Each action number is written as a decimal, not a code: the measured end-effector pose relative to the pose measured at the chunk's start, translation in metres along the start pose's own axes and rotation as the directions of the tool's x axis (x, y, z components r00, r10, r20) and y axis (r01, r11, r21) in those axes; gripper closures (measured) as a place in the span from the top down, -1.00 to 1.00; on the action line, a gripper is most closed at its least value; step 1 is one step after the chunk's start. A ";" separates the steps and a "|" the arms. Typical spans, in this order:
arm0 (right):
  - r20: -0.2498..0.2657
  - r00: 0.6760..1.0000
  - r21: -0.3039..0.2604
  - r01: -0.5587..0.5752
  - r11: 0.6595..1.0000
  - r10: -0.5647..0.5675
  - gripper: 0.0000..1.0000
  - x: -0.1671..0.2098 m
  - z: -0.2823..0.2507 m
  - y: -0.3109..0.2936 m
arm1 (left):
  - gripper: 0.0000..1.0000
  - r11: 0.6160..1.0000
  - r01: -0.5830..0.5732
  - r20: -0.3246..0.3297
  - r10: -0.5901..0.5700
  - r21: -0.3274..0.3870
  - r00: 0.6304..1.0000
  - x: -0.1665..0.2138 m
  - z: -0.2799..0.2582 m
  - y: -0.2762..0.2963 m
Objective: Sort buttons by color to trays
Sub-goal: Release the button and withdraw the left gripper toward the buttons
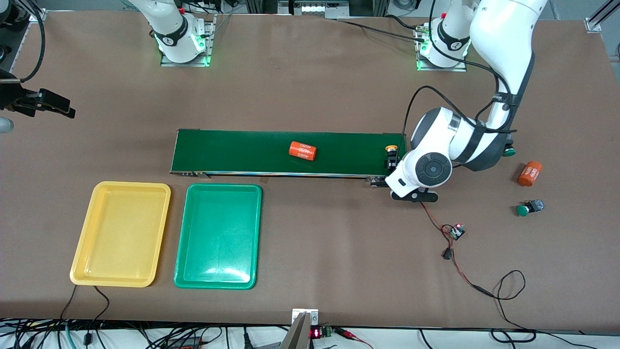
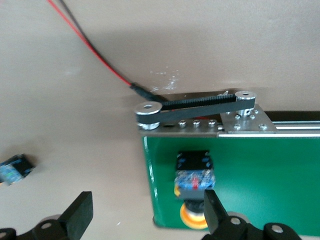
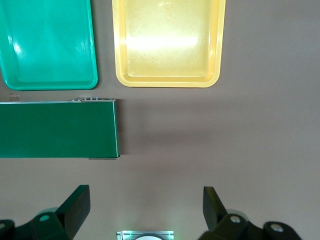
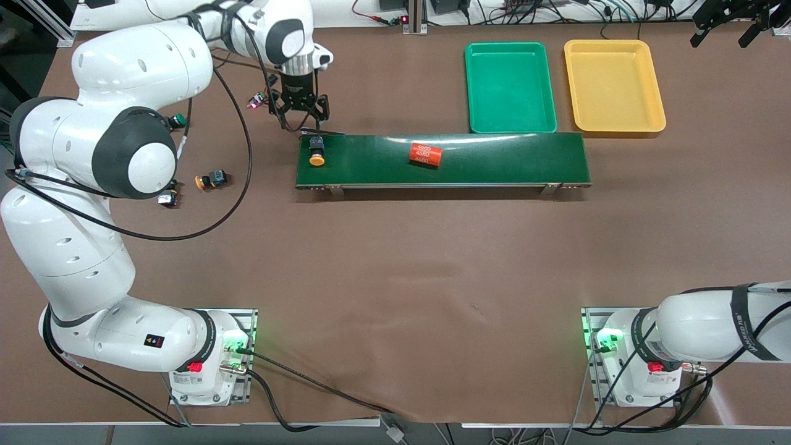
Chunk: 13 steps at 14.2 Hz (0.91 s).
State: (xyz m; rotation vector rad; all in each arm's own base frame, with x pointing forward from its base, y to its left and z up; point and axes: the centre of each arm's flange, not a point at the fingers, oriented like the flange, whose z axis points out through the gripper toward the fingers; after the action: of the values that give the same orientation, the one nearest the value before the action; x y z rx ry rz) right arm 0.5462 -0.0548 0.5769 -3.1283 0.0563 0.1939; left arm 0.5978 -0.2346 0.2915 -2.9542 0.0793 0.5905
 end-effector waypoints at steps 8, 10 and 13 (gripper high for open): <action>0.000 1.000 0.000 0.000 1.000 0.000 1.00 0.000 0.000 0.000 | 0.90 0.979 -0.075 0.024 0.072 0.187 0.997 0.016 -0.021 -0.092; 0.000 1.000 0.000 0.000 1.000 0.000 1.00 0.000 0.000 0.000 | 0.90 0.969 -0.130 0.042 0.124 0.211 0.991 0.024 -0.020 -0.140; 0.000 1.000 0.000 0.000 1.000 0.000 1.00 0.000 0.000 0.000 | 0.90 0.943 -0.219 0.082 0.205 0.249 0.975 0.030 -0.018 -0.205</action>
State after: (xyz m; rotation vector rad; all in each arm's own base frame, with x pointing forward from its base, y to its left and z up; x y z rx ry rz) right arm 0.5462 -0.0550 0.5770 -3.1283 0.0570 0.1938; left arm 0.6474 -0.0351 0.3197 -2.6931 0.4391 0.6340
